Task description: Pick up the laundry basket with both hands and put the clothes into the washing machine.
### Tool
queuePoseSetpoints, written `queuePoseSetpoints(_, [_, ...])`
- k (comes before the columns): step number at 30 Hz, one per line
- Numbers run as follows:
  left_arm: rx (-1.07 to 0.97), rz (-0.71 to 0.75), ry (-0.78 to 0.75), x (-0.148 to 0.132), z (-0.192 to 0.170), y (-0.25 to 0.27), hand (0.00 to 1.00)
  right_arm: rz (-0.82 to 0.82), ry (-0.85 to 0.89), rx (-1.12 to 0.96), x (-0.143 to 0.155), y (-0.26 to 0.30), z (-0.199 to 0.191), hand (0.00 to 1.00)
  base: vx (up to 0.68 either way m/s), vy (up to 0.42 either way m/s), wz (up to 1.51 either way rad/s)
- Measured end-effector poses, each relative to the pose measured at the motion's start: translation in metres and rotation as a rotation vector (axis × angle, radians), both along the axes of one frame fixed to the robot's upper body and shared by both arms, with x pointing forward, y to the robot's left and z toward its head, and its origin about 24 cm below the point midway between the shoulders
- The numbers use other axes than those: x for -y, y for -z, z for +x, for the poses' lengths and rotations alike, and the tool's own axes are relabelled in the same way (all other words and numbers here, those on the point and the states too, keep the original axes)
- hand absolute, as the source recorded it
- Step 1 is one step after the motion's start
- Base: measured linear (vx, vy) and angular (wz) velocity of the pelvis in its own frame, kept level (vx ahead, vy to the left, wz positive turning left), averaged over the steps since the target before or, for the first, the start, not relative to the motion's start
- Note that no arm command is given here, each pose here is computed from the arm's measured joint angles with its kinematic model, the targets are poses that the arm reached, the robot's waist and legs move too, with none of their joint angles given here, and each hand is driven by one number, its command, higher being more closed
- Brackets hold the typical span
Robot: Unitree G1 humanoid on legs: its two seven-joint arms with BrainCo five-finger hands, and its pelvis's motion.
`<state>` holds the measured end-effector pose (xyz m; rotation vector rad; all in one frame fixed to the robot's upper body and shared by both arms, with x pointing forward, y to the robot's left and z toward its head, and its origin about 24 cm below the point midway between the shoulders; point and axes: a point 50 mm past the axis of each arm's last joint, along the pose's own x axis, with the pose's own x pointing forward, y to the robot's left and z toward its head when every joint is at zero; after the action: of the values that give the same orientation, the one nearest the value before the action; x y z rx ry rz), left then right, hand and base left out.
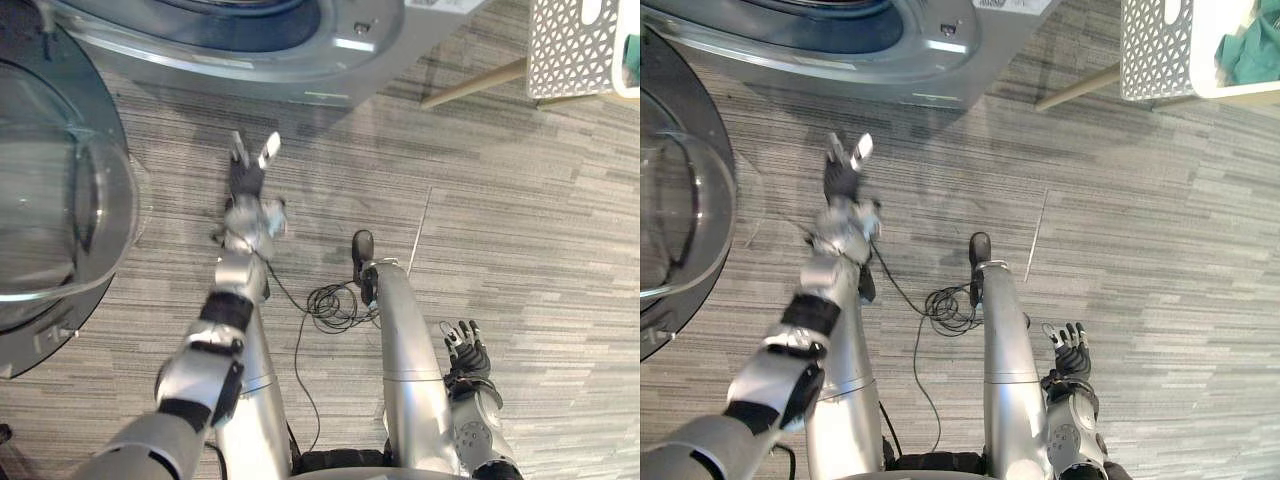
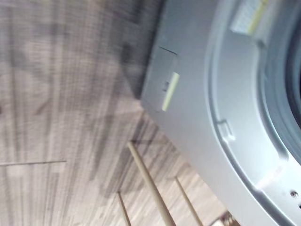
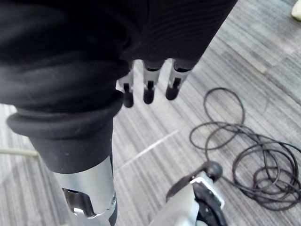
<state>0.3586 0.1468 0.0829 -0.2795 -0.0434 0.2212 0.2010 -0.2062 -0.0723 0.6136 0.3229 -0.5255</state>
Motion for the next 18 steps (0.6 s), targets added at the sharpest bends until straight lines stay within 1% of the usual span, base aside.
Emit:
queuePoseSetpoints(1, [-0.050,-0.019,0.000,0.000,-0.007,0.017,0.00,0.001,0.003,-0.008,0.000,0.001,0.000,0.00,0.09,-0.080,0.33])
queuePoseSetpoints(2, [-0.131,-0.039,-0.005,-0.001,-0.023,0.044,0.00,0.002,0.007,-0.016,0.001,0.002,0.001,0.00,0.10,-0.086,0.34])
queuePoseSetpoints(4, [-0.214,-0.055,0.001,0.000,-0.043,0.073,0.00,-0.002,0.001,-0.051,-0.001,0.008,-0.002,0.00,0.14,-0.106,0.39])
queuePoseSetpoints(5, [-0.282,-0.030,0.013,-0.001,-0.058,0.094,0.00,-0.012,-0.021,-0.078,-0.001,0.011,-0.004,0.00,0.15,-0.092,0.31])
queuePoseSetpoints(8, [-0.380,0.020,0.048,-0.002,-0.080,0.122,0.00,-0.032,-0.039,-0.132,0.000,0.020,-0.011,0.00,0.11,-0.041,0.27])
queuePoseSetpoints(10, [-0.511,0.023,0.046,-0.007,-0.111,0.155,0.00,-0.050,-0.070,-0.231,0.002,0.034,-0.024,0.00,0.15,-0.021,0.39])
queuePoseSetpoints(11, [-0.552,0.021,0.042,-0.009,-0.121,0.163,0.00,-0.054,-0.077,-0.257,0.003,0.037,-0.029,0.00,0.20,-0.010,0.41])
queuePoseSetpoints(13, [-0.700,0.013,0.025,-0.018,-0.158,0.192,0.00,-0.068,-0.104,-0.356,0.004,0.051,-0.052,0.00,0.21,0.009,0.47])
queuePoseSetpoints(14, [-0.740,0.012,0.021,-0.020,-0.169,0.199,0.00,-0.064,-0.112,-0.376,0.004,0.054,-0.057,0.00,0.18,0.006,0.50])
queuePoseSetpoints(16, [-0.869,-0.008,-0.008,-0.030,-0.206,0.219,0.00,-0.044,-0.144,-0.440,-0.001,0.064,-0.077,0.00,0.23,0.001,0.41])
queuePoseSetpoints(18, [-0.944,-0.021,-0.033,-0.037,-0.229,0.229,0.00,-0.023,-0.146,-0.474,-0.006,0.069,-0.085,0.00,0.24,-0.006,0.22])
